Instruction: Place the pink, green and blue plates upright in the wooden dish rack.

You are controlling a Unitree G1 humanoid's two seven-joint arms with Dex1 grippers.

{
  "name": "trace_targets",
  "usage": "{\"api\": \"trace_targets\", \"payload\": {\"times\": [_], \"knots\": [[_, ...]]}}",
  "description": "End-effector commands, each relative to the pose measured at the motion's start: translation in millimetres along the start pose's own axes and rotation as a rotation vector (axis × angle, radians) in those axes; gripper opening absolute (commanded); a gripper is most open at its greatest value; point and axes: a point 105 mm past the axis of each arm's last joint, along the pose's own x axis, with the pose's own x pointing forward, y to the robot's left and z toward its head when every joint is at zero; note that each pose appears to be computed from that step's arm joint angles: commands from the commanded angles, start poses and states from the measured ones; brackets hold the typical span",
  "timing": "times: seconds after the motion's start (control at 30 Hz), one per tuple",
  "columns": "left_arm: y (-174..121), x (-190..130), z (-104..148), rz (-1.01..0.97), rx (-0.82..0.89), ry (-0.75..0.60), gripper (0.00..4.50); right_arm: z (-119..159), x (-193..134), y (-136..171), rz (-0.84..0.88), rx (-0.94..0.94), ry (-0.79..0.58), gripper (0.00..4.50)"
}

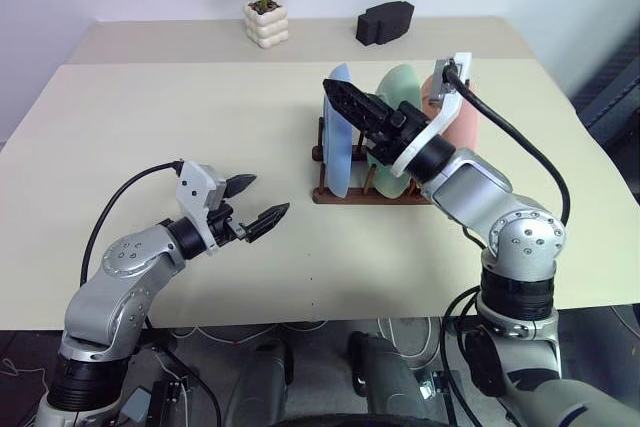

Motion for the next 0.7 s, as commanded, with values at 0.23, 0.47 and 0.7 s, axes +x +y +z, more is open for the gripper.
{"api": "trace_targets", "payload": {"times": [0.23, 0.47, 0.7], "knots": [[-7.0, 7.4, 8.6, -0.041, 0.018, -0.038, 4.5, 30.6, -9.4, 29.4, 0.144, -0.16, -0.051, 4.42], [-7.7, 9.6, 8.0, -0.046, 0.017, -0.04, 4.5, 74.7, -36.8, 43.1, 0.23, -0.429, -0.131, 4.42], [9.2, 12.8, 4.5, 0.002, 0.021, -0.05, 4.5, 137.8, -142.3, -41.4, -0.074, -0.656, -0.164, 4.42]]}}
